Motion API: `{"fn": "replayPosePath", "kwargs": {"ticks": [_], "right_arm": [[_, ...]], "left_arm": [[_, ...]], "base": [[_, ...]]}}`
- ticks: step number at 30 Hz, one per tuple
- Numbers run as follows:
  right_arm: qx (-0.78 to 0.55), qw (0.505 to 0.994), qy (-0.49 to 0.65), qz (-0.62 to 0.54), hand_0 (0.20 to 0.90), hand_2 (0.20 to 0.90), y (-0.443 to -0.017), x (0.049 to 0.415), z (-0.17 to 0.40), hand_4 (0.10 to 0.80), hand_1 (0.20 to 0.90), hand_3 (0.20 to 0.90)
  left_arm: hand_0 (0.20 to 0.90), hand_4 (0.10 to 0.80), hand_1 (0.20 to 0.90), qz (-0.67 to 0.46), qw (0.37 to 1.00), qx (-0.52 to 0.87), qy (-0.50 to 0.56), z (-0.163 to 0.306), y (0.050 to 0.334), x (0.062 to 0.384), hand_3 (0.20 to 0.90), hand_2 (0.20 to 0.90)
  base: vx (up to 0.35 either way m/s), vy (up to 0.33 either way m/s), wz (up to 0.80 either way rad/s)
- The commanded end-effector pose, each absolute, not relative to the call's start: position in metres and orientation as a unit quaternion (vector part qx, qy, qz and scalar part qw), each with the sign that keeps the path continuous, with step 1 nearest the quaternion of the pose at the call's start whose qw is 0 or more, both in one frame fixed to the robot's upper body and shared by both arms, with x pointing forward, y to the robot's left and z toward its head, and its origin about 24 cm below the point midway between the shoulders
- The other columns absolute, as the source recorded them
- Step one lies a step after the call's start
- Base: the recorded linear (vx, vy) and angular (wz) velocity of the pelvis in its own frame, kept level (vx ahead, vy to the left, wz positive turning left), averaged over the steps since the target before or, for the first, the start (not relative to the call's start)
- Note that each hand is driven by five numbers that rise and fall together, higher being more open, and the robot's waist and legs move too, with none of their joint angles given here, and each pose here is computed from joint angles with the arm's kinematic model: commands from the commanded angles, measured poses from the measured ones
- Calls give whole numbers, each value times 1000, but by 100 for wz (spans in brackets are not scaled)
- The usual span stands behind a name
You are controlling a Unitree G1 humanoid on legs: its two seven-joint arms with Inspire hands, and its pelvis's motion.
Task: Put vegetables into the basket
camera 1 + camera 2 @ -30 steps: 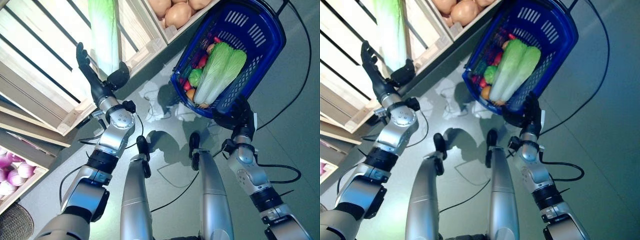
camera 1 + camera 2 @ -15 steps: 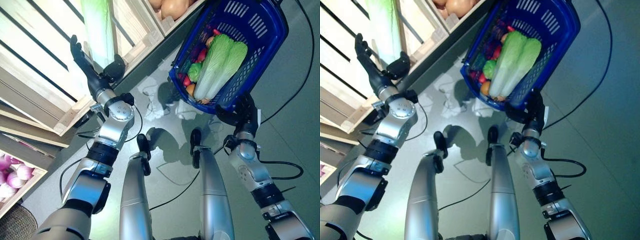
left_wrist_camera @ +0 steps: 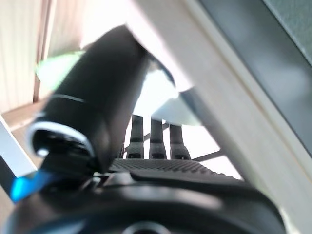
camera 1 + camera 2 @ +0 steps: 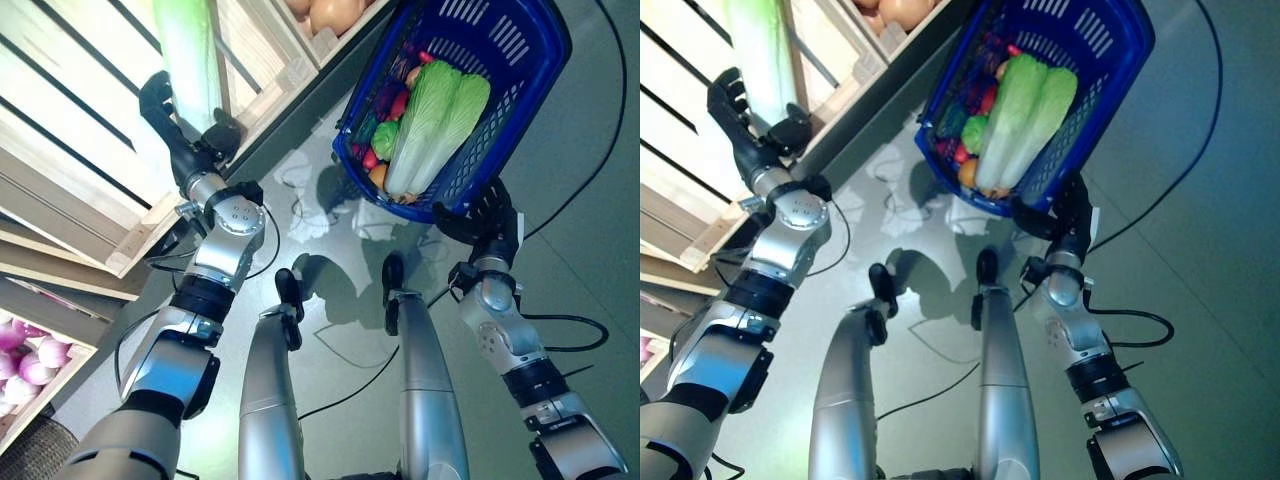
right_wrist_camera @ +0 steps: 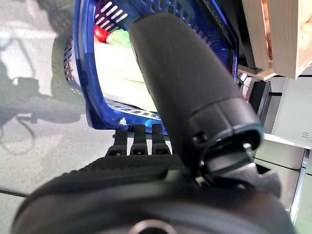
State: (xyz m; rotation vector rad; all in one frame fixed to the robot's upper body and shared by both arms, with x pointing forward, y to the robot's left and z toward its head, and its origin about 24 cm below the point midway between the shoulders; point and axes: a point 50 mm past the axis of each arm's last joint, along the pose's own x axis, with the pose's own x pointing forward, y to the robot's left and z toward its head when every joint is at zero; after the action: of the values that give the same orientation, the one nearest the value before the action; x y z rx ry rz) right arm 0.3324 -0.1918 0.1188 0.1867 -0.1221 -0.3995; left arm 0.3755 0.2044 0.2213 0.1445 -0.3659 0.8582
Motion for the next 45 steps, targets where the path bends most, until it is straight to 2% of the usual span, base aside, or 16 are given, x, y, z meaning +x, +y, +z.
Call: {"fn": "replayPosePath", "kwargs": {"ticks": [1,12,24,35,45], "right_arm": [[103,961,-140,-214,900,900,-206,327,154,800,900,900],[102,962,-139,-211,900,900,-203,327,153,800,900,900],[99,966,-142,-191,900,900,-192,323,146,800,900,900],[92,973,-122,-171,900,900,-184,311,121,800,900,900],[82,974,-120,-176,900,900,-195,305,113,800,900,900]], "left_arm": [[300,400,300,400,899,61,-169,223,196,381,300,300],[300,400,300,384,911,55,-139,211,197,384,300,300],[300,400,300,318,933,27,-165,212,191,382,300,300],[300,400,300,242,954,2,-175,197,191,371,300,300],[300,400,300,203,958,48,-197,190,194,357,300,300]], "base": [[32,3,-1],[4,3,0],[-7,3,0],[-3,8,3],[-9,8,2]]}}
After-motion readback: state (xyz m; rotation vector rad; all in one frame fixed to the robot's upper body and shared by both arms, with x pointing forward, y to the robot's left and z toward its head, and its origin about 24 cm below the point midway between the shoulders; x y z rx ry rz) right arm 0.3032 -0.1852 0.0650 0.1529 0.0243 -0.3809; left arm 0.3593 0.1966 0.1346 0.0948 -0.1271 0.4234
